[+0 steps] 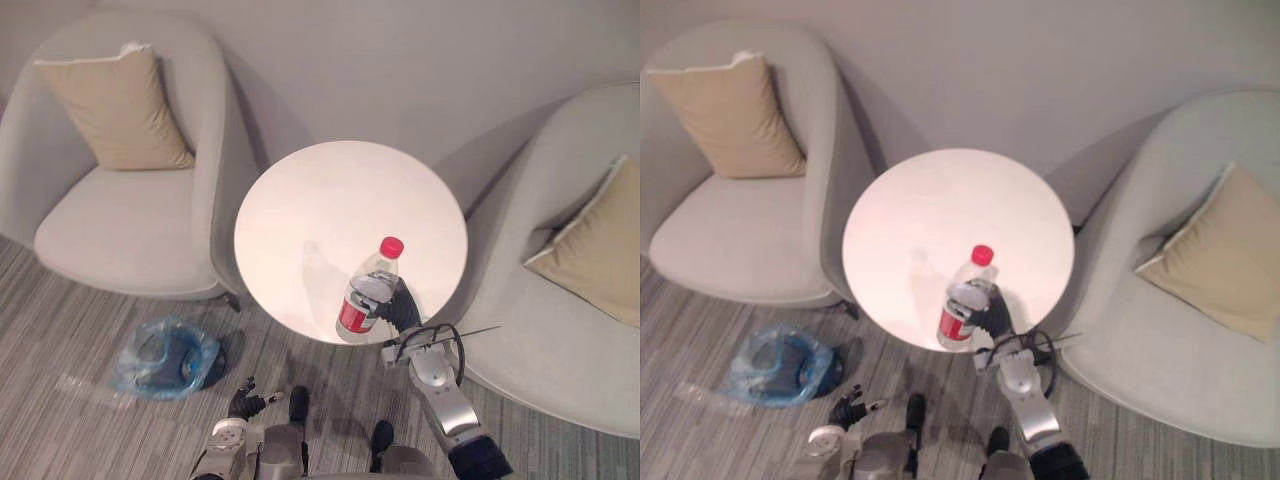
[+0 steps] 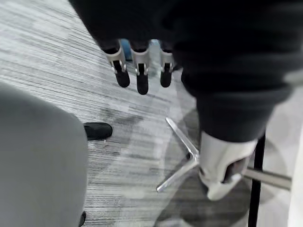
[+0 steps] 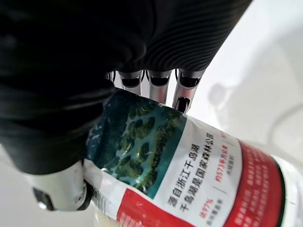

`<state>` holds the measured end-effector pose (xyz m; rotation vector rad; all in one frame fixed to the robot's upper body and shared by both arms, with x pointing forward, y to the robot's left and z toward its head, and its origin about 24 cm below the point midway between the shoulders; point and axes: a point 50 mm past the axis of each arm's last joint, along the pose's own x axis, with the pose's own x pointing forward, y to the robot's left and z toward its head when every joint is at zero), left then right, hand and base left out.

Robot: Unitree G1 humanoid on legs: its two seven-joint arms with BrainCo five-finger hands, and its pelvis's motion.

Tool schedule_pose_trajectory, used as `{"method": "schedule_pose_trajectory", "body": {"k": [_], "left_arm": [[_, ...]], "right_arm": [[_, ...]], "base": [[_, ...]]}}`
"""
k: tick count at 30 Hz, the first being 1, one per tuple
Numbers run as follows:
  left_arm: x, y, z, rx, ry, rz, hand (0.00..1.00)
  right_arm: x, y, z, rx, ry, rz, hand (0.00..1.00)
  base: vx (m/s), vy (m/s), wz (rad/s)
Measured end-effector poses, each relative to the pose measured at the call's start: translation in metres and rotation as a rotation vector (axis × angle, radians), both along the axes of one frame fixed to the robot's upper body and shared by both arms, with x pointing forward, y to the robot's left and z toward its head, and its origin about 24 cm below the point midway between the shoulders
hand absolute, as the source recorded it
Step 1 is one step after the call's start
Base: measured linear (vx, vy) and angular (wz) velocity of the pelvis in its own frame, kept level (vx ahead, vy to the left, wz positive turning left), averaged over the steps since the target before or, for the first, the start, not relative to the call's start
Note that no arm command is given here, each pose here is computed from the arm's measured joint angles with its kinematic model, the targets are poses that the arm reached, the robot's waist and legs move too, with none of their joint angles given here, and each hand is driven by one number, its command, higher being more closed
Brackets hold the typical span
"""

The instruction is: Gather rubbish on tea table into small bin, then transfer packed bag to large trash can.

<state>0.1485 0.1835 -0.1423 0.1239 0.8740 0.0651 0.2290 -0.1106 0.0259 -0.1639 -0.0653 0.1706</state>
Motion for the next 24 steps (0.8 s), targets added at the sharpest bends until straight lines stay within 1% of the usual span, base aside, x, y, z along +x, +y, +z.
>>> {"method": "schedule_pose_trajectory", "body": {"k": [4, 9, 14, 18, 20, 24], "left_arm": [[-0.005, 0.001, -0.003, 0.006, 0.023, -0.007, 0.00], [-0.005, -0.003, -0.003, 0.012, 0.028, -0.075, 0.00], [-0.001, -0.001, 0.000, 0.015, 0.008, -0.073, 0.00], [0.007, -0.009, 0.004, -0.005, -0.031, -0.066, 0.00], [0.008, -0.016, 0.004, -0.016, -0.035, -0.060, 0.00], [0.006, -0.019, 0.003, -0.019, -0.031, -0.068, 0.00]], "right_arm": [[-0.009, 0.003, -0.004, -0.032, 0.008, 0.031, 1.00], [-0.009, 0.009, -0.003, -0.068, -0.005, 0.056, 1.00], [-0.007, 0.010, 0.001, -0.065, -0.023, 0.048, 1.00], [0.008, 0.015, 0.018, -0.065, -0.102, 0.063, 1.00], [0.011, 0.012, 0.020, -0.070, -0.113, 0.048, 1.00], [0.010, 0.003, 0.015, -0.098, -0.094, 0.027, 1.00]], "base": [[-0.05, 0.023, -0.44], [-0.08, 0.019, -0.26], [-0.10, -0.080, 0.82], [-0.14, -0.183, 0.55], [-0.26, -0.148, 0.73], [-0.31, -0.160, 0.64]]}}
